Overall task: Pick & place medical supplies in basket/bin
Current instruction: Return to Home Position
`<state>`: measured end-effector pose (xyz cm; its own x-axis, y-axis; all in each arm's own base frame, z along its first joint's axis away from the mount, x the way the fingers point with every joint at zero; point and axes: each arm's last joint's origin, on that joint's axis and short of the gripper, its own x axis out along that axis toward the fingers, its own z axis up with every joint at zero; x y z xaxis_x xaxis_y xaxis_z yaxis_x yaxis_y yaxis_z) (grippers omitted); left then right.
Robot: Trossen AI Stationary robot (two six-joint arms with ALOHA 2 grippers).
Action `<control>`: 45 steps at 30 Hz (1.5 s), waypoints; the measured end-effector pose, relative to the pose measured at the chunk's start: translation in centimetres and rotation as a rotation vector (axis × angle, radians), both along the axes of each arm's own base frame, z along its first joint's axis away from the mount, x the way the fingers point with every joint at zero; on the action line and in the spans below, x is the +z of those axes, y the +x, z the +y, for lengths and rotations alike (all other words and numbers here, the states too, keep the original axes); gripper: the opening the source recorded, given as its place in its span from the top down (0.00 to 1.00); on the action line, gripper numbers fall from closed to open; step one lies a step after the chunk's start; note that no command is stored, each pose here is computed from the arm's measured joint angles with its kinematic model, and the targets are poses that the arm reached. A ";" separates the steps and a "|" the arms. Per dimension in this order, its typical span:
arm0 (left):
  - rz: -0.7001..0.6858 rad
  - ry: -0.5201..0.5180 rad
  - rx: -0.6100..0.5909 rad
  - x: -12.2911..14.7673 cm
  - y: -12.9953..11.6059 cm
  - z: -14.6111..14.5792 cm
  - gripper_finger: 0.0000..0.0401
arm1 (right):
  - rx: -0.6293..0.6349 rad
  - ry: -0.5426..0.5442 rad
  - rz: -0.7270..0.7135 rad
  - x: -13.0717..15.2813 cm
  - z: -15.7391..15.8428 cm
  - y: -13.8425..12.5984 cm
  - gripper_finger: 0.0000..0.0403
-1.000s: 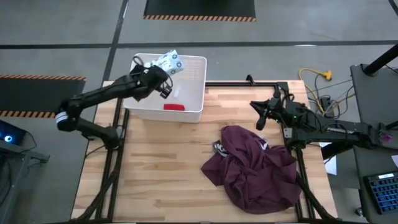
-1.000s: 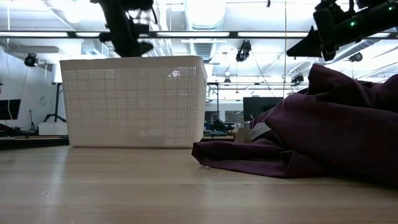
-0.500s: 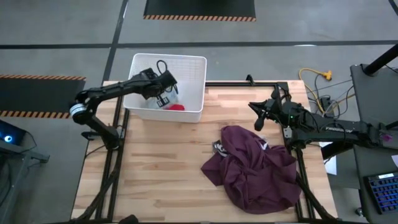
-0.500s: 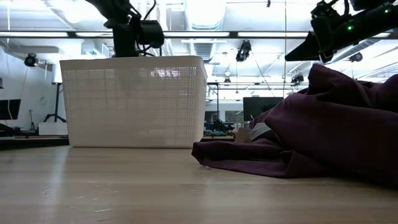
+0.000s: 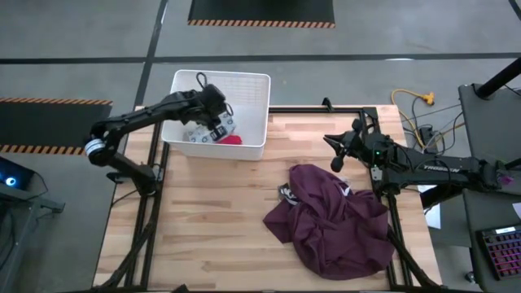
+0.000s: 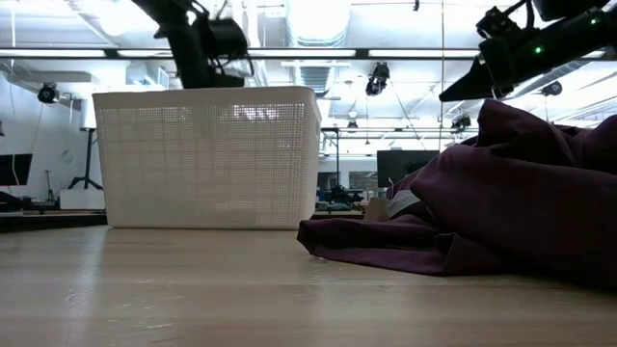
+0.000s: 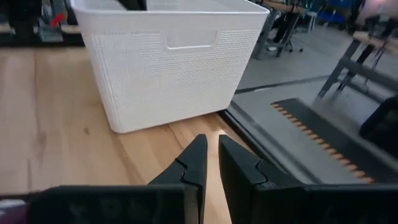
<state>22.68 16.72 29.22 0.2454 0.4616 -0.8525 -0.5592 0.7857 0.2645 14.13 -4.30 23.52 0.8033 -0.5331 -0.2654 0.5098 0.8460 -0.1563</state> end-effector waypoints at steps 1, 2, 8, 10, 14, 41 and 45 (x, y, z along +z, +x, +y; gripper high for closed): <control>-0.076 -0.023 -0.006 0.5 0.0 -0.2 0.88 | 0.008 -0.023 0.015 0.0 0.0 0.0 0.92; -0.158 -0.044 -0.014 1.1 0.1 -0.4 0.87 | 0.014 -0.042 0.027 0.0 0.0 0.0 0.92; -0.603 0.037 -0.167 6.0 0.8 -3.3 0.87 | 0.006 -0.005 -0.017 0.3 0.0 -0.1 0.92; -0.728 0.101 -0.238 7.4 1.0 -4.7 0.89 | 0.016 -0.035 -0.004 0.5 0.1 -0.1 0.92; -0.911 0.145 -0.347 8.0 0.9 -7.6 0.93 | 0.118 -0.077 -0.006 1.0 0.4 -0.3 0.92; -1.327 0.087 -0.574 -7.3 -10.1 -15.9 1.00 | 0.376 0.093 -0.239 -0.8 2.0 -3.5 0.92; -1.360 0.092 -0.574 -9.3 -11.3 -16.0 1.00 | 0.381 0.137 -0.252 -1.6 2.0 -3.5 0.92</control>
